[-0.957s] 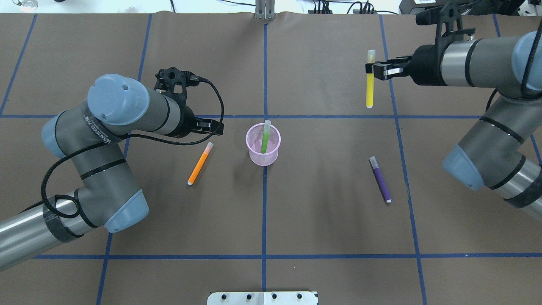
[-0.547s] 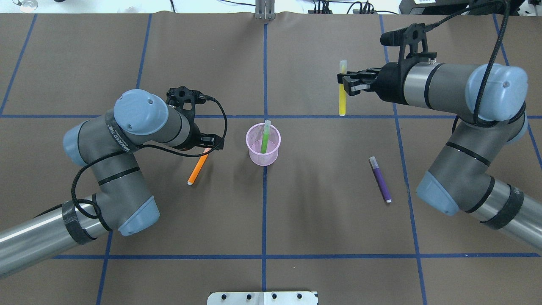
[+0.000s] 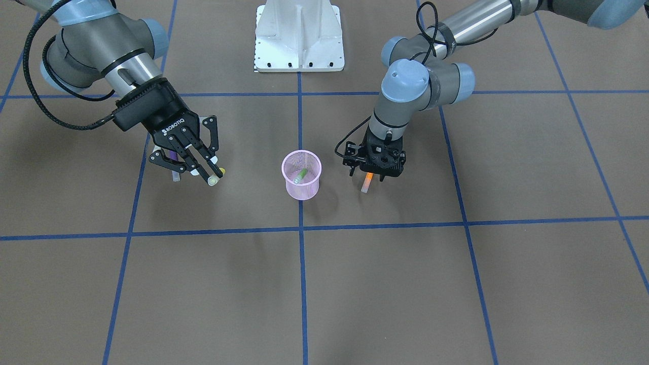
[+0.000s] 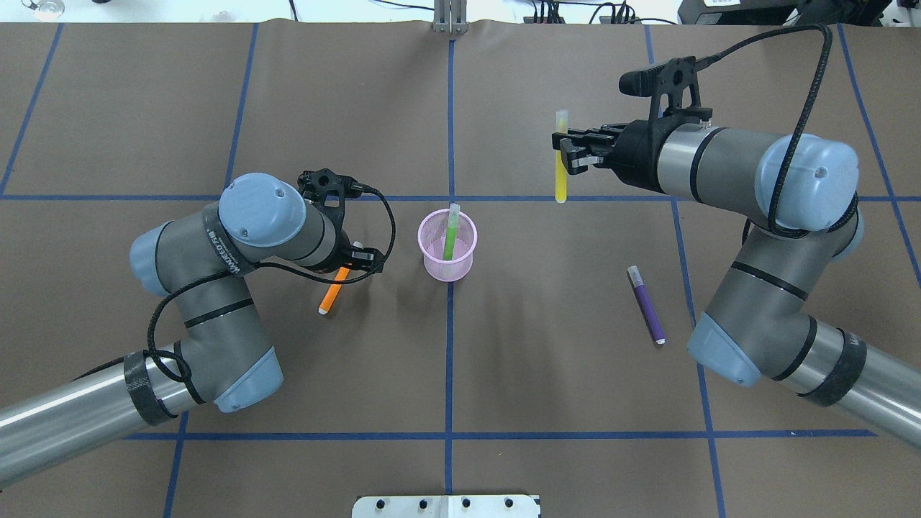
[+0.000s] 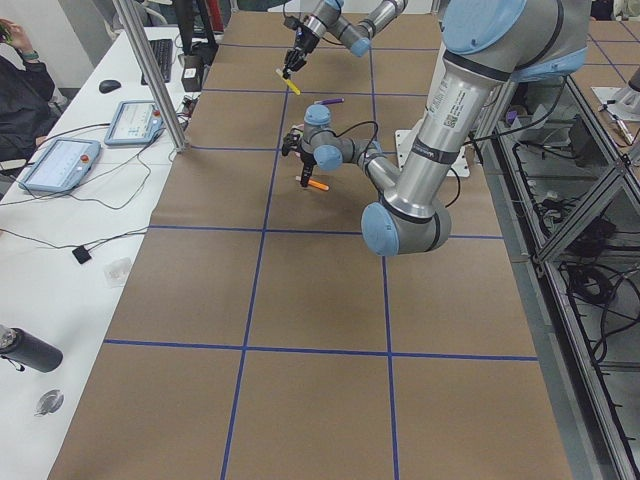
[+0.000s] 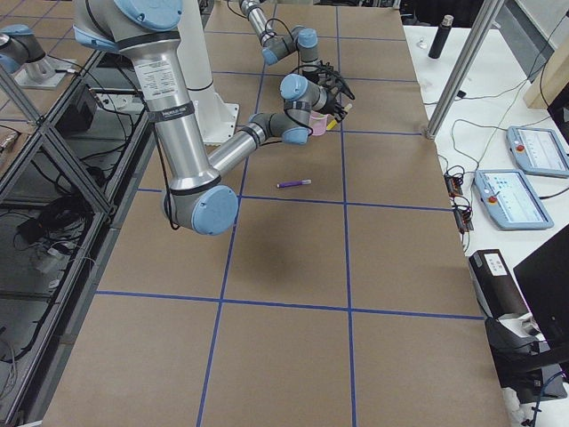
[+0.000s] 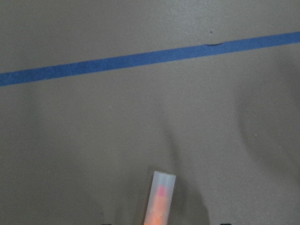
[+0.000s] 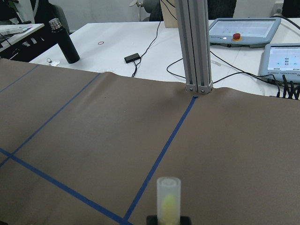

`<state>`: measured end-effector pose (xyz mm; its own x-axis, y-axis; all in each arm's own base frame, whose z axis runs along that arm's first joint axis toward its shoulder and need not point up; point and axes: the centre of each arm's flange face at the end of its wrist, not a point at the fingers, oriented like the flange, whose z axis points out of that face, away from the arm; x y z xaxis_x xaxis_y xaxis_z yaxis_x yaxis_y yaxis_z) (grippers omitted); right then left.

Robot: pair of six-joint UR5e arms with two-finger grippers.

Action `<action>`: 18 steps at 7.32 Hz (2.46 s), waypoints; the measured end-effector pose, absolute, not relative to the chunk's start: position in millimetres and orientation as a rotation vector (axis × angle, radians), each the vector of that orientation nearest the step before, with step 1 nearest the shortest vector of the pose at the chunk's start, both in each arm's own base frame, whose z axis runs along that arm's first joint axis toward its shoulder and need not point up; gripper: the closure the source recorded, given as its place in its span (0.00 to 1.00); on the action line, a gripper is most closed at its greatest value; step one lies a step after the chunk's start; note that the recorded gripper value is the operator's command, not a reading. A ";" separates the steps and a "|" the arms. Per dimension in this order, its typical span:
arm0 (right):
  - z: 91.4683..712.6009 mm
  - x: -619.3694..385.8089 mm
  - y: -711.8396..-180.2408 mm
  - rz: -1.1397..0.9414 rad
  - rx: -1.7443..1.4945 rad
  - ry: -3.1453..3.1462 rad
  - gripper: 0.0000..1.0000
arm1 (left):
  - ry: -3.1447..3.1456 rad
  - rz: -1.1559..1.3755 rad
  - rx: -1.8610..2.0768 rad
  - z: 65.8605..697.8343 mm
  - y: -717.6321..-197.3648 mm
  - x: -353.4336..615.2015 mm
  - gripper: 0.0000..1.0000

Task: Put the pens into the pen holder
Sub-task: 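Grasp and lift the orange pencil with the left gripper while the right approaches the cup, then lower the yellow marker into the cup and open the right gripper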

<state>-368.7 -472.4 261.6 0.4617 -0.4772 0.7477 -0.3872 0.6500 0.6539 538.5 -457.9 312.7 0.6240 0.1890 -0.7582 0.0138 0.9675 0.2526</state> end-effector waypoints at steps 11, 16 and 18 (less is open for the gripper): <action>219.1 -414.0 -460.4 0.009 0.978 -1.156 1.00 | 0.953 0.129 0.273 284.7 -513.3 452.0 1.00; 183.3 -490.1 -439.5 0.082 1.012 -1.162 1.00 | 0.961 0.130 0.294 286.7 -544.0 408.3 1.00; 183.7 -509.0 -418.0 0.058 0.994 -1.177 1.00 | 0.953 0.124 0.301 290.3 -550.5 399.4 1.00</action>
